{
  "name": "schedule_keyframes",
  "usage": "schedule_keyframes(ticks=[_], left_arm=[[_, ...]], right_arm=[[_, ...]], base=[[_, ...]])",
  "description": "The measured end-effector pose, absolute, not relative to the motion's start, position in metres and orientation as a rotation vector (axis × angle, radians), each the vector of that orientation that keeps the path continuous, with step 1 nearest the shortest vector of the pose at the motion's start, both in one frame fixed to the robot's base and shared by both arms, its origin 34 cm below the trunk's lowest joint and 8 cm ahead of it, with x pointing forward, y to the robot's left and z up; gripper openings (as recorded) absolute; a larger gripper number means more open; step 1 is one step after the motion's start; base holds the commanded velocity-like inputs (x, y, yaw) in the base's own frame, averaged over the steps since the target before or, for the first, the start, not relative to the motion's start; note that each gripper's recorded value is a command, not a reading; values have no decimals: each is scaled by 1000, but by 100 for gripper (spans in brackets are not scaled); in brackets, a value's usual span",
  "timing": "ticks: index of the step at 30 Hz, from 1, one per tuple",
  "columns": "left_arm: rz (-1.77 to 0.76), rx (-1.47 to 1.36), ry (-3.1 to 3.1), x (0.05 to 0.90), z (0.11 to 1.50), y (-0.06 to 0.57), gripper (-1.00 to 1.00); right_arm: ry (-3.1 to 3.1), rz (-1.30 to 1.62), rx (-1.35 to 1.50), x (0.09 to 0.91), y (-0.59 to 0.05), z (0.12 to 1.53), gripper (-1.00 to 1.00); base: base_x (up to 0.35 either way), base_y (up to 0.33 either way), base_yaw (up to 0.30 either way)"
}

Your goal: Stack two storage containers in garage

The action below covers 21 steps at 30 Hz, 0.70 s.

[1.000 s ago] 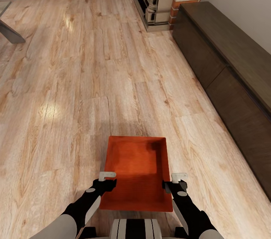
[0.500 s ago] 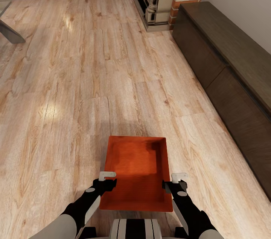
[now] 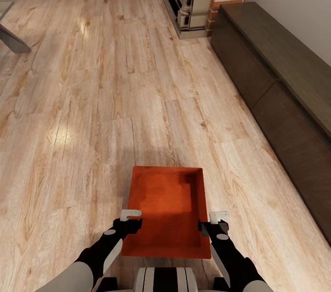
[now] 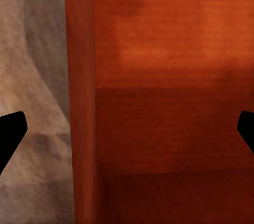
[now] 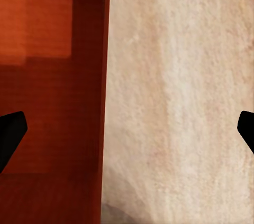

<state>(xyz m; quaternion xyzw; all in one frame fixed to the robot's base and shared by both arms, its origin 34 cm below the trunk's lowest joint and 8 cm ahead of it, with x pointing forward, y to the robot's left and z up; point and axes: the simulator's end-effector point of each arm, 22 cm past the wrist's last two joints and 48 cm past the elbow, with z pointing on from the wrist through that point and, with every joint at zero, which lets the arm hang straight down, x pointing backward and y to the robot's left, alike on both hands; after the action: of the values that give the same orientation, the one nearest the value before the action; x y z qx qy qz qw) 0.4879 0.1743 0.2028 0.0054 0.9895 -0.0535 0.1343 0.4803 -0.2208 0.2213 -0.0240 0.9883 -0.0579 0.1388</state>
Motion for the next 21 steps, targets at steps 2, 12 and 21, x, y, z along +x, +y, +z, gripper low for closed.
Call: schedule_keyframes(ticks=[2, 12, 21], left_arm=[[-155, 16, 2868, 488, 203, 174, 100], [-153, 16, 2867, 488, 203, 175, 100], [-130, 19, 2868, 488, 202, 186, 100]], right_arm=[[2857, -167, -70, 480, -221, 221, 100], [2856, -168, -69, 481, -221, 222, 100], [2856, -169, -69, 481, -221, 222, 100]], base=[[0, 0, 0], [0, 0, 0], [0, 0, 0]])
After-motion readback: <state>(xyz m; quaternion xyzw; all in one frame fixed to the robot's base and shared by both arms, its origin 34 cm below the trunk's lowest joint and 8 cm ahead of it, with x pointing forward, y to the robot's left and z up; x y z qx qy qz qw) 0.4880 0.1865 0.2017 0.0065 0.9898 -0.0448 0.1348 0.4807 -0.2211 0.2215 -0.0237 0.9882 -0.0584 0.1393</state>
